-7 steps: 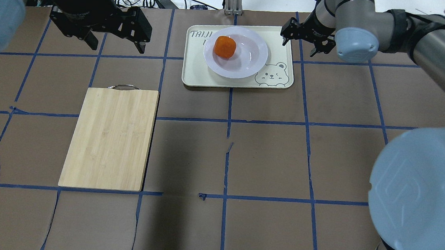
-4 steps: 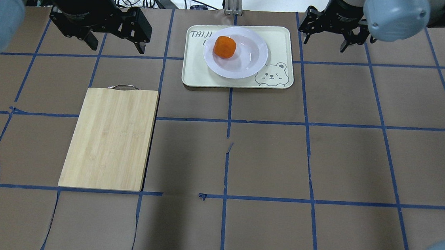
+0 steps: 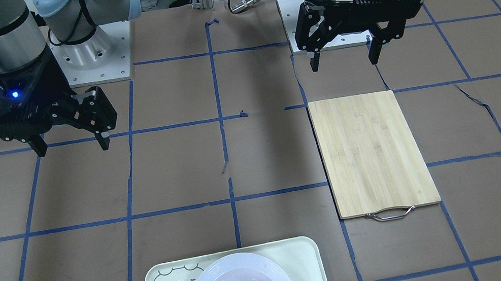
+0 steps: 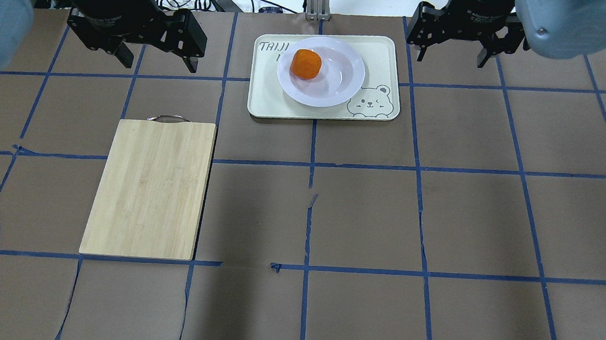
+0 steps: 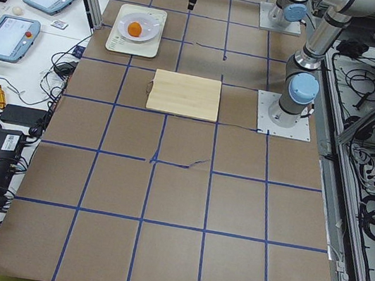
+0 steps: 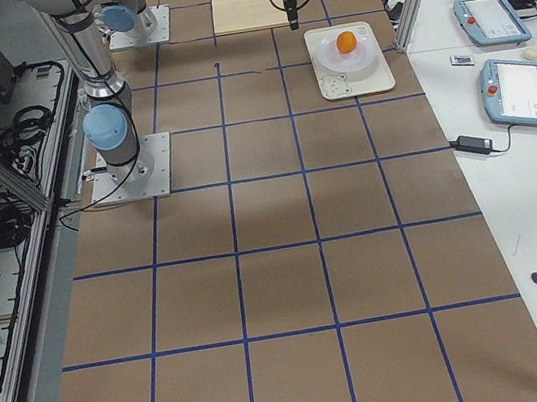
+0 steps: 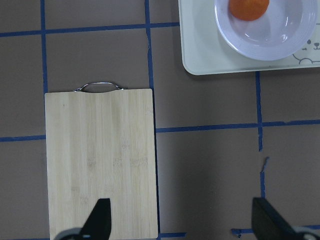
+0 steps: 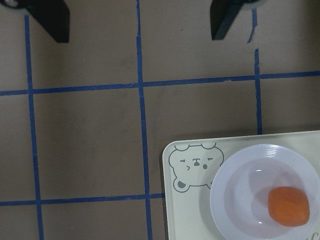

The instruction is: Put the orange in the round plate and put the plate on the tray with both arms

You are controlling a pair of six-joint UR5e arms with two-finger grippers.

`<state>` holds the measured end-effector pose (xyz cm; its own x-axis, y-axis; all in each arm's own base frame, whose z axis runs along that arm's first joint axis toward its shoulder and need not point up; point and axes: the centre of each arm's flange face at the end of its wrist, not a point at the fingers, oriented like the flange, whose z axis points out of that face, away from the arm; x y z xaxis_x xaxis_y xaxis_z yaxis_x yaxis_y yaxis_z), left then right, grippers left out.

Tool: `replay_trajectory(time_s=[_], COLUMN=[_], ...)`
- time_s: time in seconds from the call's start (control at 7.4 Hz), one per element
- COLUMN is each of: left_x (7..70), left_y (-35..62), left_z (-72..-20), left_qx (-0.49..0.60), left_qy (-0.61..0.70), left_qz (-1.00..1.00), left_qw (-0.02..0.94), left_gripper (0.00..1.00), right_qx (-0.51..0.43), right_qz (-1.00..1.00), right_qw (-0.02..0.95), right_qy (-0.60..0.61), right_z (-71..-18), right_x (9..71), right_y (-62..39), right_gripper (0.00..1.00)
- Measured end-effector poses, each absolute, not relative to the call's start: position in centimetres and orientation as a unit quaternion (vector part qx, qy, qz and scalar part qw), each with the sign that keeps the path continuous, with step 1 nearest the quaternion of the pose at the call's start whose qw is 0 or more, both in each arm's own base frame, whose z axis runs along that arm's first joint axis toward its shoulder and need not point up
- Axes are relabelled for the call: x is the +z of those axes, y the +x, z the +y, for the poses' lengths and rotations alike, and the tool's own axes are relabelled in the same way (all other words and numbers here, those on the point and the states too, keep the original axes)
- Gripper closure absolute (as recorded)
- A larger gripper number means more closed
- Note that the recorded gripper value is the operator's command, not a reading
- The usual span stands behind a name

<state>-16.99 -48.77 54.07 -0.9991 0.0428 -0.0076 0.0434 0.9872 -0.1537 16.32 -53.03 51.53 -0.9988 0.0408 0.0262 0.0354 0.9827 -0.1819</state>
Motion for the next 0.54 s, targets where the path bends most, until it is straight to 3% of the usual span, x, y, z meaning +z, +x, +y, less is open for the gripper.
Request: replay_trajectory(time_s=[0.54], left_x=[54.07], left_y=[-16.99], left_z=[-48.77], left_qx=[-0.077], left_qy=[0.021], left_qz=[0.997], left_qw=[0.002], left_gripper=[0.0], right_qx=[0.095], right_qz=[-0.995], right_qw=[0.016], right_qy=[-0.011], right_z=[-51.3], right_x=[51.8], right_y=[15.75], right_gripper=[0.0])
